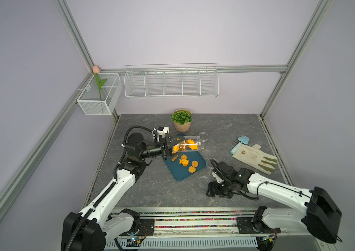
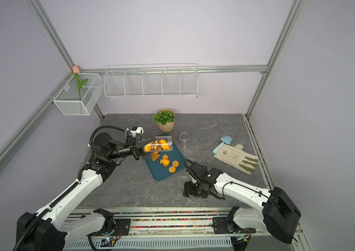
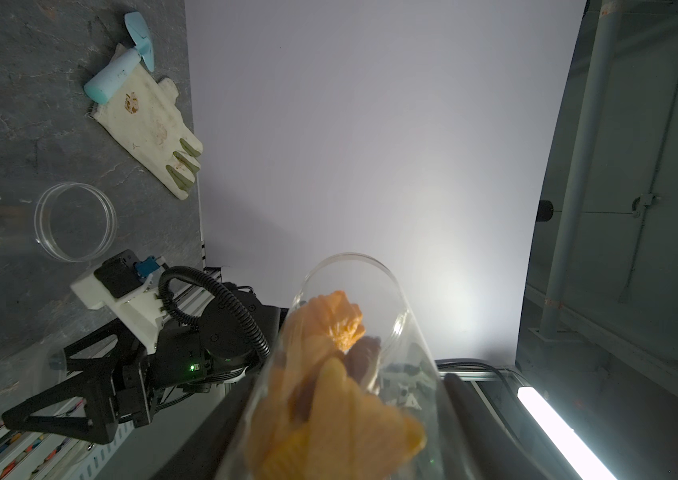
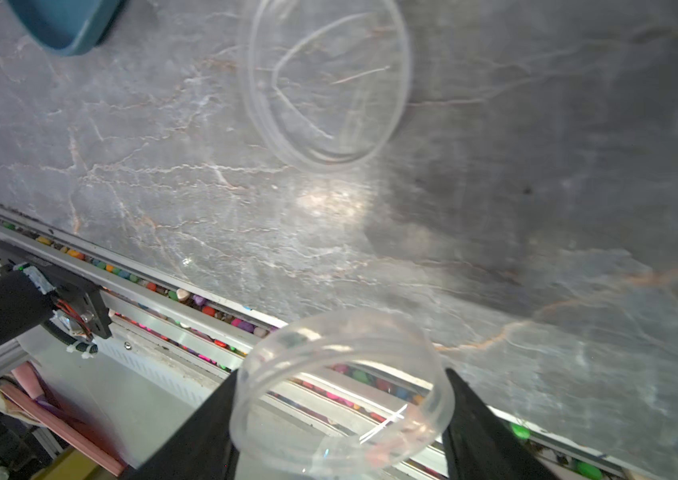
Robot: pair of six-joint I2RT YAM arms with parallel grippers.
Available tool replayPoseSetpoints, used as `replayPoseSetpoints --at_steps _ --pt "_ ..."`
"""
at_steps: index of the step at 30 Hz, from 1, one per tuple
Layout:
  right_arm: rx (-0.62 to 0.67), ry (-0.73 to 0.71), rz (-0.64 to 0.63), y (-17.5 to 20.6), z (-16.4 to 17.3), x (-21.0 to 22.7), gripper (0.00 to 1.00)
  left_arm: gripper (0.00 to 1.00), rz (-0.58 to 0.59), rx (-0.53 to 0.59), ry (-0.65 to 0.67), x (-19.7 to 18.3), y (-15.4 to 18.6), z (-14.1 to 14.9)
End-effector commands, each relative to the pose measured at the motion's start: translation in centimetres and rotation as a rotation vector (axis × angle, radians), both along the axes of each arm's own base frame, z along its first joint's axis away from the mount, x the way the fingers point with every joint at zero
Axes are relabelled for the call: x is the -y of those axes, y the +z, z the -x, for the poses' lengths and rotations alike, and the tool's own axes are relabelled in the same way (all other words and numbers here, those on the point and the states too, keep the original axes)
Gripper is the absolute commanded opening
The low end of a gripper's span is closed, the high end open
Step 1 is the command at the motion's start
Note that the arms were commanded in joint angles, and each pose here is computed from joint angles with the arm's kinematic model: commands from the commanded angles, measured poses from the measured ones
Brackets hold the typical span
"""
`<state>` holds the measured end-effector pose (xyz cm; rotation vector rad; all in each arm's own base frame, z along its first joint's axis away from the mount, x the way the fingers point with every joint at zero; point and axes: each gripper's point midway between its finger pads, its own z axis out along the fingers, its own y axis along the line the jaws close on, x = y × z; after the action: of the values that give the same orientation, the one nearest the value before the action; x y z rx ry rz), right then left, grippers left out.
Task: Pour the cookies out of the jar
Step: Place the lid at the center of the board.
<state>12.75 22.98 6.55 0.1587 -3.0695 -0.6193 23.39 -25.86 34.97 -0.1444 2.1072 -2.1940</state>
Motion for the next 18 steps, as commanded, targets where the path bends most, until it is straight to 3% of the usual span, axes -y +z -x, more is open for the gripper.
replayPoseSetpoints --at_steps 1,10,18 --pt "0.01 0.068 0.023 0.0 -0.1 -1.7 0.74 0.65 0.018 0.043 0.001 -0.4 1.1 0.5" --pt "-0.02 0.195 0.044 -0.5 0.2 -6.0 0.74 0.65 0.017 0.045 0.011 -1.4 1.0 1.6" --pt "-0.005 0.208 0.05 0.0 0.3 -6.5 0.74 0.65 0.019 0.053 0.023 -2.0 1.3 2.1"
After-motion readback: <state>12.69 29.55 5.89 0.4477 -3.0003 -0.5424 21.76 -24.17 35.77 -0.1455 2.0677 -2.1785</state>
